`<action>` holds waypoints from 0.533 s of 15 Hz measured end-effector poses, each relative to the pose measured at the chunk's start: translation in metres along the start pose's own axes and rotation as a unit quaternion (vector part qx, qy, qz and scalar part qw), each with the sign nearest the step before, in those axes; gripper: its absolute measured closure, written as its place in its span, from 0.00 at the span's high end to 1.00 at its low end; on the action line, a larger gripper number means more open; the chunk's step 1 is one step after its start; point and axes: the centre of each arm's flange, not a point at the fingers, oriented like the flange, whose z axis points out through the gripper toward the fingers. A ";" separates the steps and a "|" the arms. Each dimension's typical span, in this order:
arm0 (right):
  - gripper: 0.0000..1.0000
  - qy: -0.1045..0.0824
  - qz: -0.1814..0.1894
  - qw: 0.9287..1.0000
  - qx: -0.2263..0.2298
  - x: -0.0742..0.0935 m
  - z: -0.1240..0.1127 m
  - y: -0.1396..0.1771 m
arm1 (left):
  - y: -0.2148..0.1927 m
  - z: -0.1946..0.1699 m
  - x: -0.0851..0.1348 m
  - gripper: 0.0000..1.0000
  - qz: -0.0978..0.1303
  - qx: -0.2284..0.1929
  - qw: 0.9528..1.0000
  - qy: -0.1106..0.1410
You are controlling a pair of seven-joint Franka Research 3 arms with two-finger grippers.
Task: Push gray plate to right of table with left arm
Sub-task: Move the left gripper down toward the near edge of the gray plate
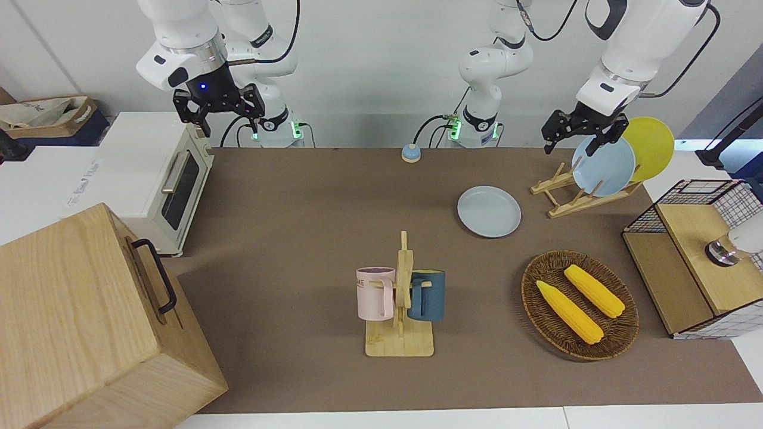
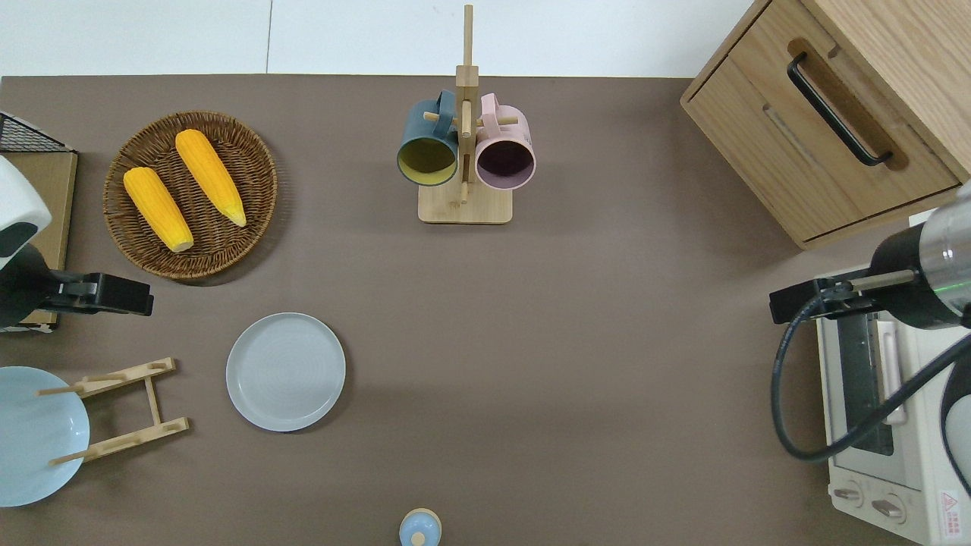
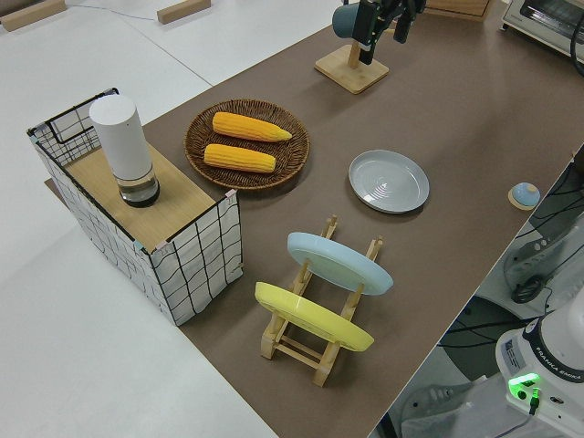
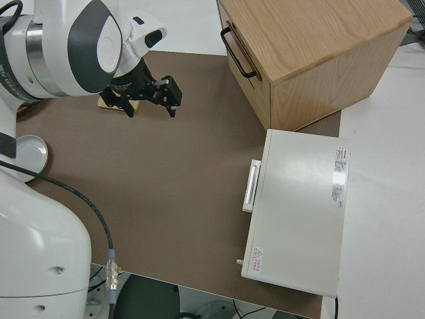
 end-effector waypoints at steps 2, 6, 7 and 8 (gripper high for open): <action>0.99 0.000 0.000 1.000 0.000 0.000 0.000 0.000 | 0.000 0.001 0.000 1.00 0.000 0.001 1.000 -0.002; 0.99 0.000 0.000 1.000 0.000 0.000 0.000 0.000 | 0.002 0.003 0.001 1.00 0.000 0.000 1.000 -0.006; 0.99 0.000 0.000 1.000 0.000 0.000 0.000 0.000 | 0.001 0.004 0.001 1.00 -0.001 0.000 1.000 -0.006; 0.99 0.000 0.000 1.000 0.000 0.000 0.000 0.000 | 0.001 0.004 0.001 1.00 -0.002 0.000 1.000 -0.006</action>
